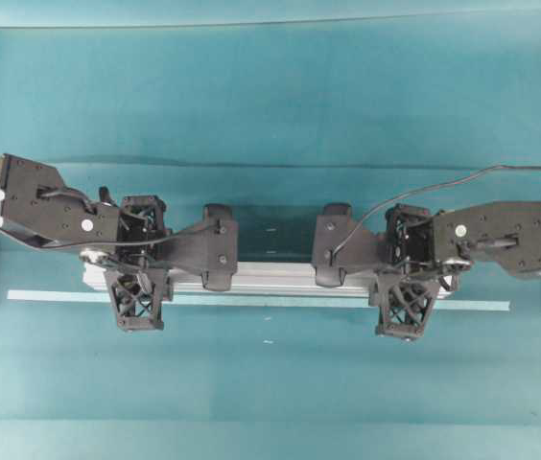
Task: Lift the metal rail with both hands.
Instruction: 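Set the rail on the table while holding it with both grippers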
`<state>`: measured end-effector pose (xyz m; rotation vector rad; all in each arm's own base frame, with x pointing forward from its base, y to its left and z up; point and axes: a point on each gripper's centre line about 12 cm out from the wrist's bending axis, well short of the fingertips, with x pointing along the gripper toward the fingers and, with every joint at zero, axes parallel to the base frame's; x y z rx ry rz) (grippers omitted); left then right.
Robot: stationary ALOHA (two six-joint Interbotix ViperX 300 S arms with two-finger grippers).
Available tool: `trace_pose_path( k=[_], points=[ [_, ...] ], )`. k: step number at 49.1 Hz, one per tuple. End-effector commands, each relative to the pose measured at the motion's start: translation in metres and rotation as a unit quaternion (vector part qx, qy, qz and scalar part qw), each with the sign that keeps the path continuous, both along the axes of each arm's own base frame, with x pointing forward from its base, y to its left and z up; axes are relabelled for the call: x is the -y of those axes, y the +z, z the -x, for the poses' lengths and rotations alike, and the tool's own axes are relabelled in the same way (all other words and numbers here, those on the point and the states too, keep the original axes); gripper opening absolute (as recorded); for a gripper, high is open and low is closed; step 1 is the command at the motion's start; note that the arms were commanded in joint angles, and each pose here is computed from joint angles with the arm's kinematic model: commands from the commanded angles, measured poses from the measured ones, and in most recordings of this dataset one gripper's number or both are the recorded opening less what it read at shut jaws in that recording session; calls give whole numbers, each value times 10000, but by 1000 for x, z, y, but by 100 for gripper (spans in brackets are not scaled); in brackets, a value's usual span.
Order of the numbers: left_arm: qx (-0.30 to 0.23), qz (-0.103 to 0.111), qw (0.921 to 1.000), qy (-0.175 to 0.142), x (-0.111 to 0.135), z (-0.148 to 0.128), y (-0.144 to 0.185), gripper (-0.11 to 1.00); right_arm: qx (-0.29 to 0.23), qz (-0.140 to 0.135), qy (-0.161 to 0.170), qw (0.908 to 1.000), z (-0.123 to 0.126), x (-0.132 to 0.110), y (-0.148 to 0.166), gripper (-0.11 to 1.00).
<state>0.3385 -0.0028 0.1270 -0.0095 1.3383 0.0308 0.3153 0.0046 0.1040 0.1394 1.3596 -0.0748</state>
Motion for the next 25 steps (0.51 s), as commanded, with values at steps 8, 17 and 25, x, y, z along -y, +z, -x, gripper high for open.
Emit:
trace_pose_path(
  k=[8, 17, 25],
  points=[
    [177, 38, 9998, 50, 3, -4, 5, 28, 92, -5, -99, 9999, -3, 5, 2, 38],
    [208, 50, 9998, 48, 6, -5, 6, 28, 115, -6, -99, 9999, -4, 5, 2, 38],
    [216, 60, 9997, 48, 8, -7, 7, 28, 91, -14, -96, 9999, -3, 4, 2, 38]
  ],
)
